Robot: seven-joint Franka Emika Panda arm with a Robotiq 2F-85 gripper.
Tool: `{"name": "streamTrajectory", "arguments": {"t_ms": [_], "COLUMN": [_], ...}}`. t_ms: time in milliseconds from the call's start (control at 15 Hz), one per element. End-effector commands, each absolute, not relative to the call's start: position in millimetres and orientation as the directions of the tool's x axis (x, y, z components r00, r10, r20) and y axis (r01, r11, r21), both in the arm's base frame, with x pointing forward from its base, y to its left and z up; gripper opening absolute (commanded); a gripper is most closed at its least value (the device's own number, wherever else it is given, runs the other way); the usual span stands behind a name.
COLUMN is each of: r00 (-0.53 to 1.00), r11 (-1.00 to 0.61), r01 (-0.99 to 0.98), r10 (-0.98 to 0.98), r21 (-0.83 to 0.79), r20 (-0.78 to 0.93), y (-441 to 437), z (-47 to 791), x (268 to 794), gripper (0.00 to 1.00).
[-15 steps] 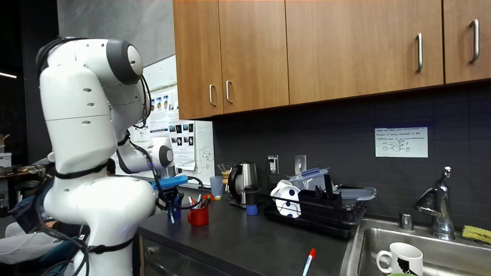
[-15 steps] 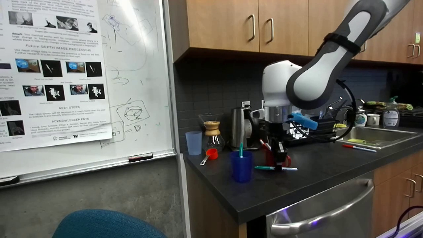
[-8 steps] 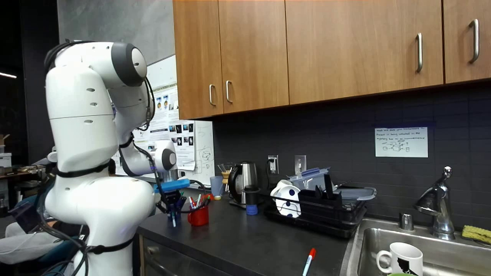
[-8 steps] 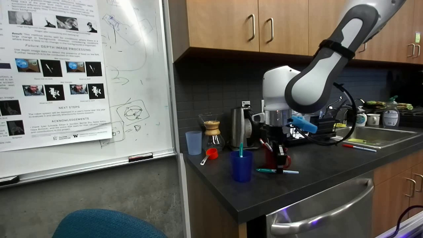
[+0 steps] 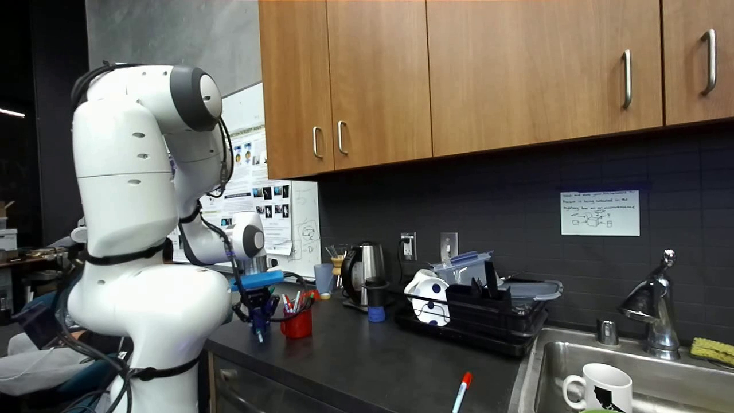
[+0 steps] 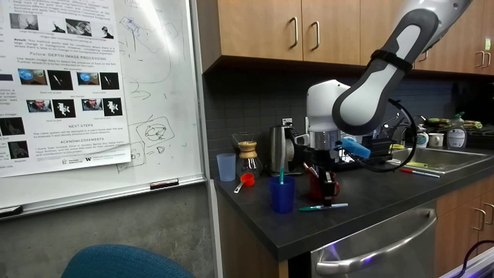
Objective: Pick up the green maker from the right of the kitchen counter and place it in front of the red mug on the kitchen counter
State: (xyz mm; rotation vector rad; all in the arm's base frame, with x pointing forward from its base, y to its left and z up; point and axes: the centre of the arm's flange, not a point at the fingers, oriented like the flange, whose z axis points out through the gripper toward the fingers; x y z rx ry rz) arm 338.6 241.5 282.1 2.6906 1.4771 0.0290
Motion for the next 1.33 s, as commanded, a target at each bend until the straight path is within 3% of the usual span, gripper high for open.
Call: {"name": "streamTrajectory", "arguments": {"t_ms": [0, 400, 867, 1267], "r00": [0.546, 0.534, 0.567, 0.683], "r11": [-0.544, -0.533, -0.567, -0.678], "r01": [0.836, 0.842, 0.817, 0.722], "r10": [0.838, 0.846, 0.823, 0.730], "r21": [0.078, 0.088, 0.108, 0.141], "r20": [-0.005, 0.013, 0.030, 0.019], "y": [240, 243, 236, 190], "z": [282, 298, 352, 402], "x": [339, 335, 321, 317], "gripper": [0.60, 1.00, 1.00, 1.00]}}
